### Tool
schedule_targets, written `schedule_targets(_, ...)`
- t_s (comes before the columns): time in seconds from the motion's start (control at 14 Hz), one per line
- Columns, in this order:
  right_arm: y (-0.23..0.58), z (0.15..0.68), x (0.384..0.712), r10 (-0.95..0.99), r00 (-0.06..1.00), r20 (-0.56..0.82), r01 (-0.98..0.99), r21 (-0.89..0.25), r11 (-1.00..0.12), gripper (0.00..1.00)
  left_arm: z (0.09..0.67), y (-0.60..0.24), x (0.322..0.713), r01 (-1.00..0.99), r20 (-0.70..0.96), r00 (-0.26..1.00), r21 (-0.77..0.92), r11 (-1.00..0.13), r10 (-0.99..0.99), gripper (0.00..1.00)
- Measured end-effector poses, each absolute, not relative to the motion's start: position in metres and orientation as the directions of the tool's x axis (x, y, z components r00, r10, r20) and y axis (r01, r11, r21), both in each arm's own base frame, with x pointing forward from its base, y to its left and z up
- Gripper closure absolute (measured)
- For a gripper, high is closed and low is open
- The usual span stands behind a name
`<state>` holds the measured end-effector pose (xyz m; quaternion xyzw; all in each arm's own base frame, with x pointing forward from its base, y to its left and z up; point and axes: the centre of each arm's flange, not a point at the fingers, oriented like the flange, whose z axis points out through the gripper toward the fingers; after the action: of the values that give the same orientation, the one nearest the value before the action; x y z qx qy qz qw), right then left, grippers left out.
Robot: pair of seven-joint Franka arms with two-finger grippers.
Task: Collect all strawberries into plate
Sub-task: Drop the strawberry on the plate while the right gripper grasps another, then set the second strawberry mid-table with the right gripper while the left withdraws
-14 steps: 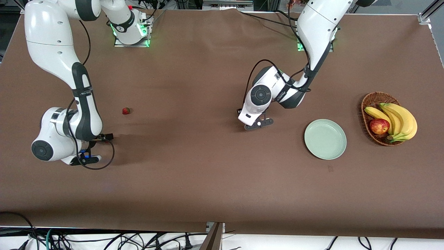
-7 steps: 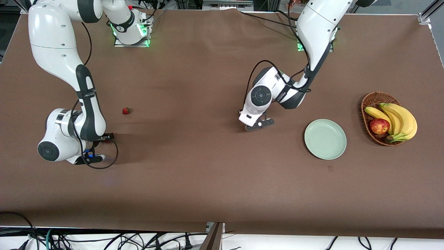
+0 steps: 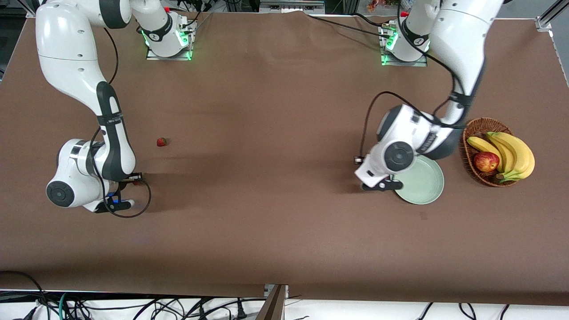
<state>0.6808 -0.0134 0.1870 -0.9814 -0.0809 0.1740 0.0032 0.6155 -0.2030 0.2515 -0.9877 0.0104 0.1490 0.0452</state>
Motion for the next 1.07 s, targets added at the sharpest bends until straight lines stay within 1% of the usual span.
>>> schedule_targets(0.14, 0.035, 0.202, 0.69, 0.18, 0.931, -0.317, 0.17, -0.06, -0.984, 0.69, 0.253, -0.156, 0.63, -0.133, -0.308, 0.945, -0.045, -0.99, -0.113, 0.67)
schedule_targets(0.29, 0.1, 0.205, 0.687, 0.121, 0.942, -0.314, 0.11, -0.05, -0.993, 0.69, 0.249, -0.112, 0.638, -0.228, -0.318, 0.923, 0.01, -0.974, -0.219, 0.67)
schedule_targets(0.43, 0.163, 0.208, 0.679, 0.04, 0.948, -0.315, 0.029, -0.039, -0.999, 0.69, 0.237, -0.071, 0.642, -0.313, -0.327, 0.889, 0.075, -0.947, -0.32, 0.64)
schedule_targets(0.5, 0.19, 0.211, 0.675, 0.0, 0.949, -0.315, -0.014, -0.041, -0.999, 0.69, 0.228, -0.055, 0.643, -0.328, -0.327, 0.879, 0.112, -0.938, -0.346, 0.58)
schedule_targets(0.57, 0.218, 0.217, 0.671, -0.041, 0.948, -0.315, -0.059, -0.049, -0.997, 0.69, 0.22, -0.043, 0.643, -0.326, -0.324, 0.876, 0.147, -0.934, -0.357, 0.48)
schedule_targets(0.64, 0.241, 0.224, 0.667, -0.072, 0.946, -0.316, -0.095, -0.06, -0.994, 0.69, 0.214, -0.037, 0.643, -0.322, -0.322, 0.876, 0.166, -0.932, -0.36, 0.39)
schedule_targets(0.71, 0.265, 0.23, 0.662, -0.1, 0.944, -0.316, -0.13, -0.075, -0.989, 0.69, 0.212, -0.037, 0.642, -0.322, -0.322, 0.874, 0.177, -0.93, -0.364, 0.3)
schedule_targets(0.79, 0.29, 0.236, 0.657, -0.13, 0.942, -0.308, -0.167, -0.096, -0.981, 0.69, 0.211, -0.04, 0.642, -0.325, -0.321, 0.873, 0.182, -0.928, -0.368, 0.19)
schedule_targets(0.93, 0.343, 0.243, 0.644, -0.203, 0.941, -0.272, -0.247, -0.138, -0.959, 0.69, 0.213, -0.048, 0.643, -0.334, -0.315, 0.87, 0.188, -0.924, -0.379, 0.01)
schedule_targets(1.07, 0.402, 0.24, 0.622, -0.25, 0.943, -0.222, -0.29, -0.175, -0.941, 0.69, 0.216, -0.056, 0.644, -0.346, -0.308, 0.867, 0.192, -0.918, -0.391, 0.0)
